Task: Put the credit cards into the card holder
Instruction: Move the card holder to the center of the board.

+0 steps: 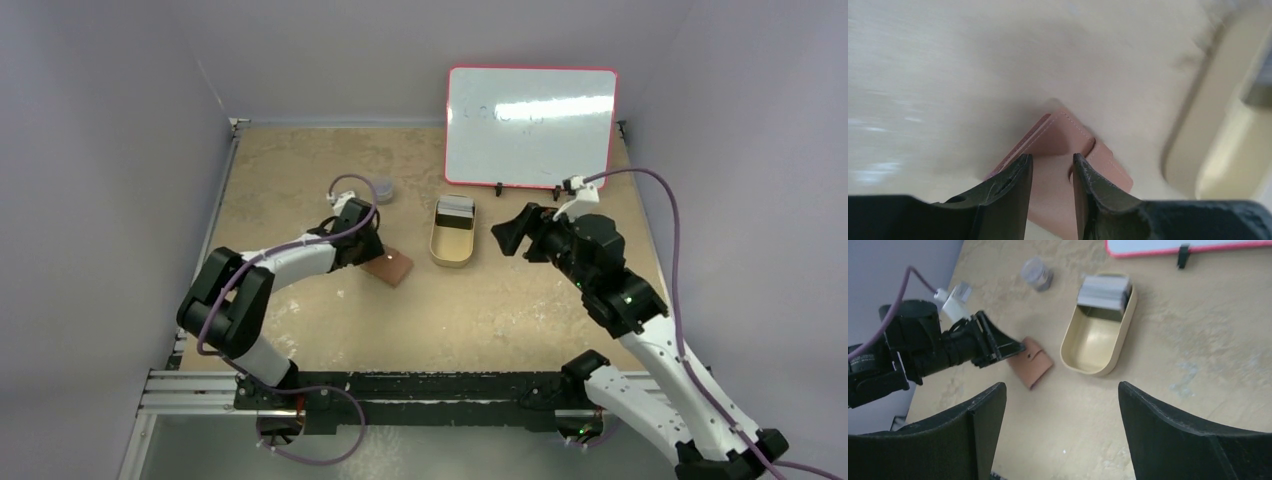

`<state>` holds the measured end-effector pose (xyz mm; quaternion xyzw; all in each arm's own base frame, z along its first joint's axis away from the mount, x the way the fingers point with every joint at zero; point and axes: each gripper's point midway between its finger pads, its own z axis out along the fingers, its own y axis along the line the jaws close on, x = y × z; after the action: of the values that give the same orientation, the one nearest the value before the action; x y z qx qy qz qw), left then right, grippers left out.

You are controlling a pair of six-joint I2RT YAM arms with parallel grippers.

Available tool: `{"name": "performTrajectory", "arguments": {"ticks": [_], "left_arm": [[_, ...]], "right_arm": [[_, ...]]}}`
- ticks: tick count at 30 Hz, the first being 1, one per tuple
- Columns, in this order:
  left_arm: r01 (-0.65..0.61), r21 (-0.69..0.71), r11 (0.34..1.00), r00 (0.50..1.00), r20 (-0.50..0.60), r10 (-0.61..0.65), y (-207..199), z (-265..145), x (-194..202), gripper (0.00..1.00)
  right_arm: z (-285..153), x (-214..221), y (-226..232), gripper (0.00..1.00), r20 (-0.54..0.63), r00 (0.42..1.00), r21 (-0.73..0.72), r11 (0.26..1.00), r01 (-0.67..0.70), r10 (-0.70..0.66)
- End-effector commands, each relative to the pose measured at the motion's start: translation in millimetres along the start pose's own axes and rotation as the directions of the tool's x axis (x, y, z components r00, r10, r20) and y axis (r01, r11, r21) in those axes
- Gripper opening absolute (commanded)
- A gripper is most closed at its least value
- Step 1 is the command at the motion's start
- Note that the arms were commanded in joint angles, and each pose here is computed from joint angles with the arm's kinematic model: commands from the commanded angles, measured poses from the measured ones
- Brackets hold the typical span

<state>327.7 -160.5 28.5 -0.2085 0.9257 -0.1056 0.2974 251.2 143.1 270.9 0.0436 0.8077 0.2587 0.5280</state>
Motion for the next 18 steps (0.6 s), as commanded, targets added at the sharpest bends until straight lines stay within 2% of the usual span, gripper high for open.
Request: {"name": "performTrajectory", "arguments": {"ticks": [1, 3, 7, 13, 17, 18], "left_arm": [[-0.106, 0.268, 0.958, 0.948, -0.263, 0.178, -45.4, -16.9, 81.6, 0.37], [-0.103, 0.352, 0.930, 0.945, -0.257, 0.202, -62.6, -31.0, 83.1, 0.44], [-0.091, 0.417, 0.904, 0.970, -0.166, 0.175, -78.5, -62.4, 56.7, 0.50], [-0.117, 0.350, 0.929, 0.993, 0.057, 0.103, -65.2, -112.7, -3.1, 0.57], [-0.149, 0.289, 0.946, 0.969, 0.232, 0.082, -46.6, -153.2, -42.6, 0.64], [-0.153, 0.275, 0.949, 0.959, 0.272, 0.076, -41.9, -163.4, -51.5, 0.68]], "right_arm": [[17.9, 30.2, 14.9, 0.81, -0.109, 0.990, -0.087, 0.992, -0.094, 0.084], [26.4, 43.6, 9.6, 0.77, -0.145, 0.986, -0.072, 0.993, -0.096, 0.085], [42.3, 65.0, 1.7, 0.68, -0.208, 0.975, -0.042, 0.995, -0.089, 0.079], [61.8, 91.0, 9.6, 0.59, -0.278, 0.960, -0.055, 0.998, -0.034, 0.017], [74.1, 110.6, 25.4, 0.57, -0.314, 0.949, -0.087, 0.996, 0.005, -0.032], [78.0, 115.7, 31.8, 0.57, -0.325, 0.945, -0.102, 0.995, 0.010, -0.043]]}}
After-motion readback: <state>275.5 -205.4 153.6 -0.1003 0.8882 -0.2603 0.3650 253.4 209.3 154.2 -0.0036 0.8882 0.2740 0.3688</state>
